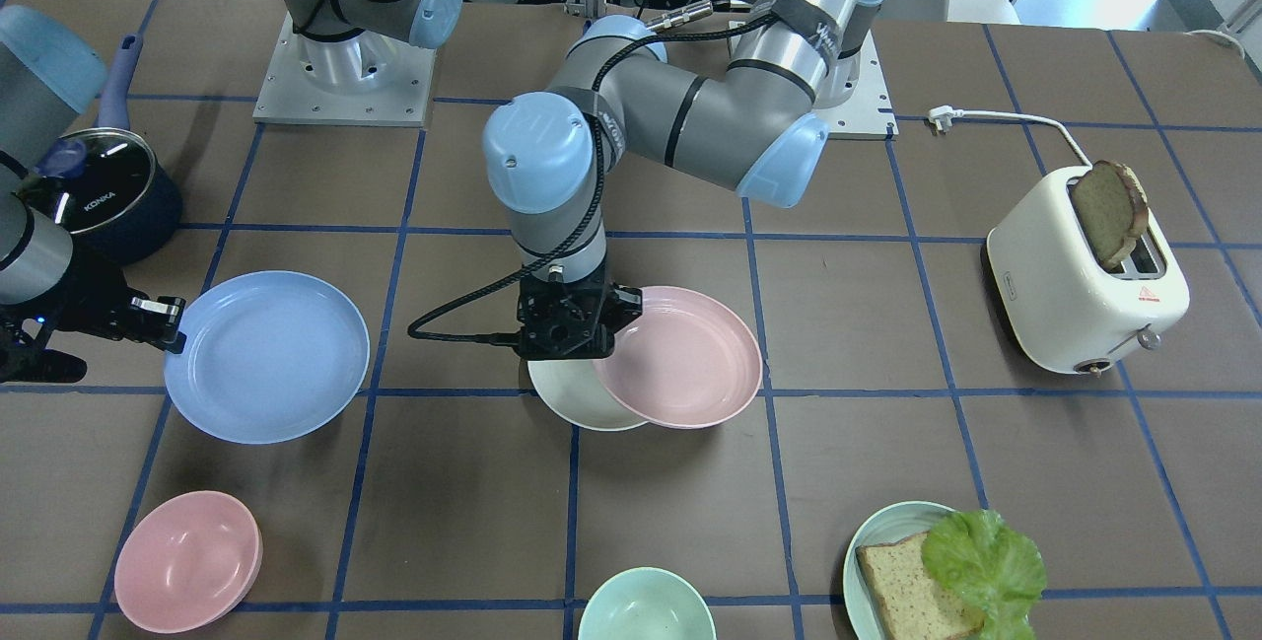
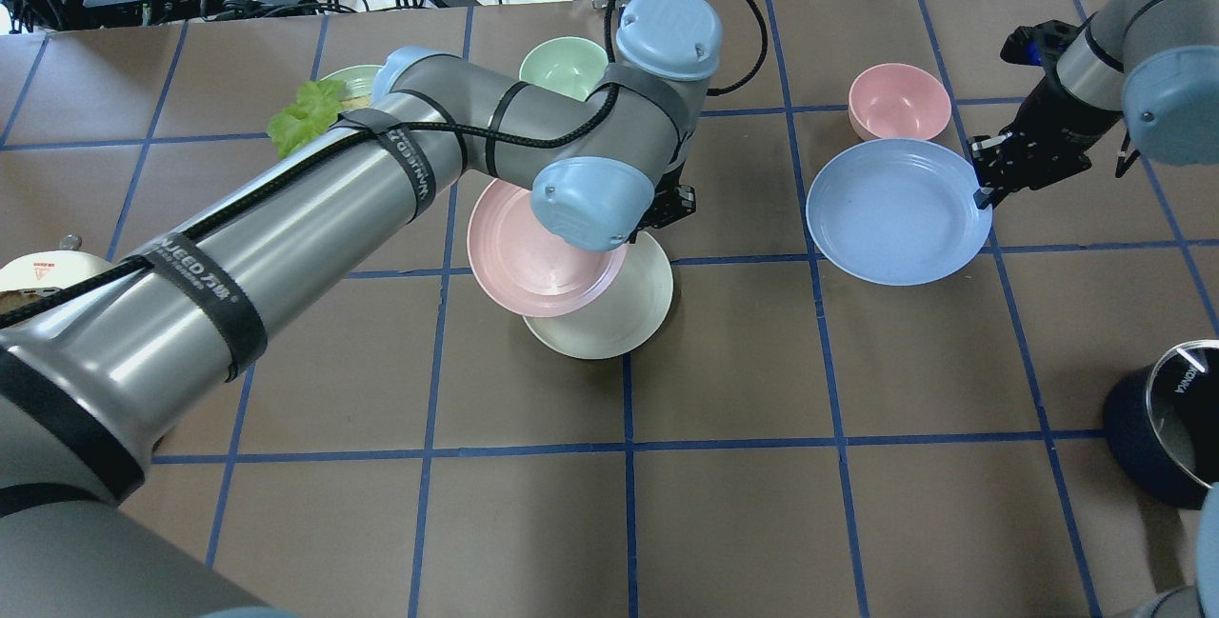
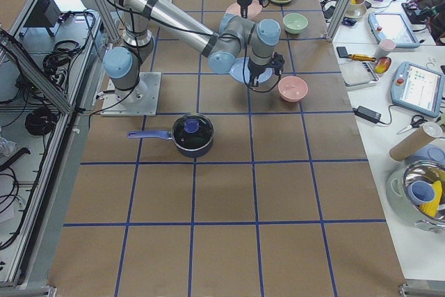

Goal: Stack three plates with pink and blue
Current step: 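Carry the pink plate with the left gripper onto the cream plate, then release the pink plate with the left gripper while the right carries the blue plate over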

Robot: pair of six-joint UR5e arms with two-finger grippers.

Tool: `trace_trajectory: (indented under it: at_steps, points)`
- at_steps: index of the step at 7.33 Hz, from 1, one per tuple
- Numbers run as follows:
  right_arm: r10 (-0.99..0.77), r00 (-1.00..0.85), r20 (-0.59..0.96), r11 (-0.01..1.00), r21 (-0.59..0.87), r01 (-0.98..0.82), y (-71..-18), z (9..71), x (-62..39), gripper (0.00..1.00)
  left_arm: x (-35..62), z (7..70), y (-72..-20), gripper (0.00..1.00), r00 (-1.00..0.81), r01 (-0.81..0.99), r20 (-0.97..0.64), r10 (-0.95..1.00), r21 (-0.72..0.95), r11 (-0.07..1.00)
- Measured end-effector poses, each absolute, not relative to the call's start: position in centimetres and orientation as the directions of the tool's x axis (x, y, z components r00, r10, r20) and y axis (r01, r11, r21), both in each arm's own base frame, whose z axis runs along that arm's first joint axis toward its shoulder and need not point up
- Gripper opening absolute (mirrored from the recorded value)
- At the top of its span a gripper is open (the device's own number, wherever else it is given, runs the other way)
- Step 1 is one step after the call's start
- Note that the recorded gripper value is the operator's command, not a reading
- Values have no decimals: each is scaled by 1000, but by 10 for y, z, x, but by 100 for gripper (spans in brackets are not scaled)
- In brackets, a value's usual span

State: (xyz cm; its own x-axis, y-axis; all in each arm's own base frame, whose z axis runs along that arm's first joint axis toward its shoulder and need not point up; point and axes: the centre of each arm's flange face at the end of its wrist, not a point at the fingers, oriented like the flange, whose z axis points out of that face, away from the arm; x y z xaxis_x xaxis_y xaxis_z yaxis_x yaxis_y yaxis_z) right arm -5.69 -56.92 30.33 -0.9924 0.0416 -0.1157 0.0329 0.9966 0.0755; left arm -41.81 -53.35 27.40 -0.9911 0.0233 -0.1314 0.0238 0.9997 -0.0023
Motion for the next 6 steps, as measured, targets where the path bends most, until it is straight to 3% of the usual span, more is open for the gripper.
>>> trace_trajectory:
  at_steps: [3, 4, 6]
  points:
    - [38, -992, -118, 996, 81, 28, -573, 307, -52, 0, -446, 244, -526, 0, -986, 49, -158, 60, 70, 996]
    - [43, -992, -119, 996, 83, 33, -573, 307, -51, 0, -449, 234, -525, 99, -984, 51, -164, 65, 85, 995]
    - [59, -991, -122, 995, 92, 48, -572, 309, -47, 0, -453, 230, -524, 100, -986, 53, -152, 68, 97, 994]
